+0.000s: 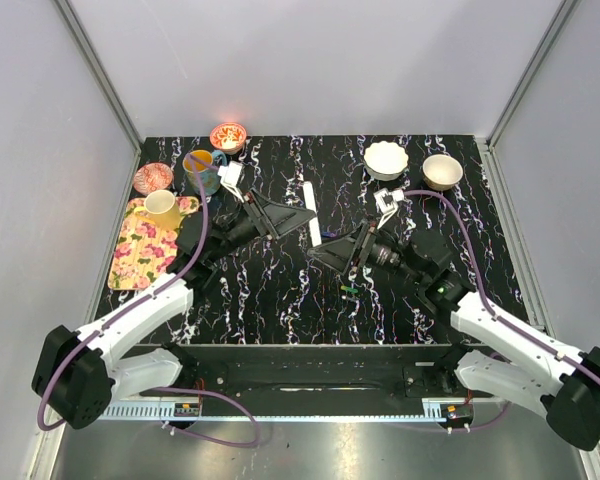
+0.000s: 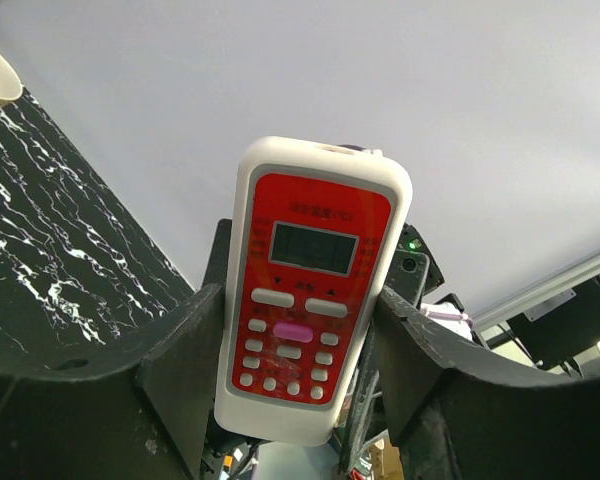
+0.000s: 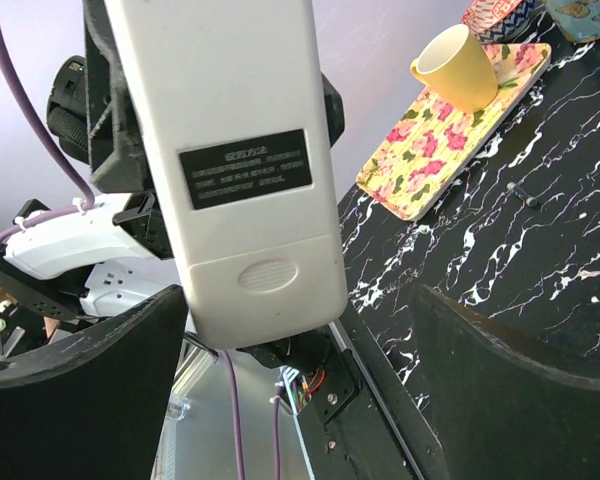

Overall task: Load the batteries into the remote control
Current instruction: Turn over the remote control.

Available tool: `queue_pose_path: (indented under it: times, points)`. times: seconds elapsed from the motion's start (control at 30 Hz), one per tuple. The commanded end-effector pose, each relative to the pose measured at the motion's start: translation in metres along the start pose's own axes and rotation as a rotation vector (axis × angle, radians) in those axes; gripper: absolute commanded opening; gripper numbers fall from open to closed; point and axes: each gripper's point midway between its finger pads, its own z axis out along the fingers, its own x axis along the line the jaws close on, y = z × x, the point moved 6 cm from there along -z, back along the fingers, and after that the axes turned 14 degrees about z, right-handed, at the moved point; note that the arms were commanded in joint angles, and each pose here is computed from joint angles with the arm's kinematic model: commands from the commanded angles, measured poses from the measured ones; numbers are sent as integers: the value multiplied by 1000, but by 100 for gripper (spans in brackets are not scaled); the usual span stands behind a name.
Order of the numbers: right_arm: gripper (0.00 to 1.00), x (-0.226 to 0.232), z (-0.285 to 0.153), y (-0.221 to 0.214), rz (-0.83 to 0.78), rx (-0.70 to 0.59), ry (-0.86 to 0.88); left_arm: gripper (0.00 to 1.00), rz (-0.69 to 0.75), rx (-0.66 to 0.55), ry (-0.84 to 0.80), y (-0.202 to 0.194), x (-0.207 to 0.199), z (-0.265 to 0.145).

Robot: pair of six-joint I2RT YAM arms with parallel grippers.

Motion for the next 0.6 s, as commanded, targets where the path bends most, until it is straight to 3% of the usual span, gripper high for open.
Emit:
queue_pose_path:
  times: [0.0,0.57]
  points:
    - [94,26,6,12,-47,-13,105,0,35,-23,-113,7,-21,2]
    - [54,28,14,10,-57,27,164,0,20,-26,-137,-1,-19,-2]
